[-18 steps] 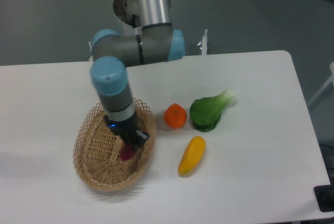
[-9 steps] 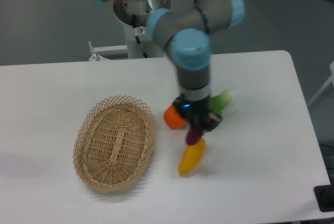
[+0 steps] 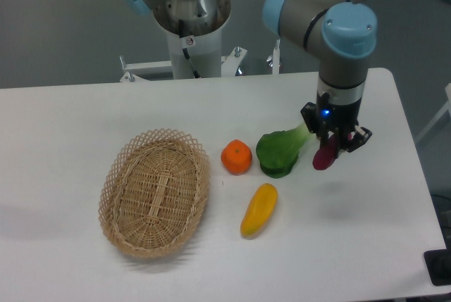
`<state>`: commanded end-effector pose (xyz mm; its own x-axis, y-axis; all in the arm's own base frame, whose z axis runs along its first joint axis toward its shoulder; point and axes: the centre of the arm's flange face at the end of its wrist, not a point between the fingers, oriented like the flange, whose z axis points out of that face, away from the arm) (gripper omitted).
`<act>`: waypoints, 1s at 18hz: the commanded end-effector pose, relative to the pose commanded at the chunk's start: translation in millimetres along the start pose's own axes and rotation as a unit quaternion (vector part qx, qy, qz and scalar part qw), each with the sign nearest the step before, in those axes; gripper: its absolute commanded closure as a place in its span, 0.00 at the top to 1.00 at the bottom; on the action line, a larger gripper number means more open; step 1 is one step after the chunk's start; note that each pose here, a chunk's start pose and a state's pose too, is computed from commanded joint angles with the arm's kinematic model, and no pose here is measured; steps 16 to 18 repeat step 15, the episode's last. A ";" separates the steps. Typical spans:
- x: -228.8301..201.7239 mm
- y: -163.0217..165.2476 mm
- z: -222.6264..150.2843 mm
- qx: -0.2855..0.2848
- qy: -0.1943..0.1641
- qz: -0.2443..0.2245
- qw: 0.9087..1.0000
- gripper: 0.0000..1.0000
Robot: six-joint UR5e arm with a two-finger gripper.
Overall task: Pick up the sweet potato from the basket
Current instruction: 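Lift the sweet potato out of the basket and carry it past the bok choy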
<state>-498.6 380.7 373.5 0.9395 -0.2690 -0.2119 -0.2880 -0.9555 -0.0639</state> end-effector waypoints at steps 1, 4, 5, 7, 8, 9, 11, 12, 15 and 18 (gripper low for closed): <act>-0.1 -0.1 -0.2 0.001 -0.001 0.000 1.000 0.37; -0.4 0.2 -0.1 0.004 0.000 -0.001 1.000 0.37; -0.4 0.2 -0.1 0.004 0.000 -0.001 1.000 0.37; -0.4 0.0 -0.1 0.005 0.000 -0.001 1.000 0.37; -0.2 -0.9 -0.3 0.005 -0.001 -0.001 1.000 0.37; -0.6 -1.0 -1.0 0.005 -0.002 -0.001 1.000 0.37; -0.8 -0.1 -0.8 0.005 -0.001 -0.001 1.000 0.37; -0.8 -0.2 -0.8 0.005 -0.001 -0.002 1.000 0.37; -0.6 -1.7 -0.8 0.013 0.000 -0.001 1.000 0.37; -0.6 -1.7 -0.8 0.013 0.000 -0.001 1.000 0.37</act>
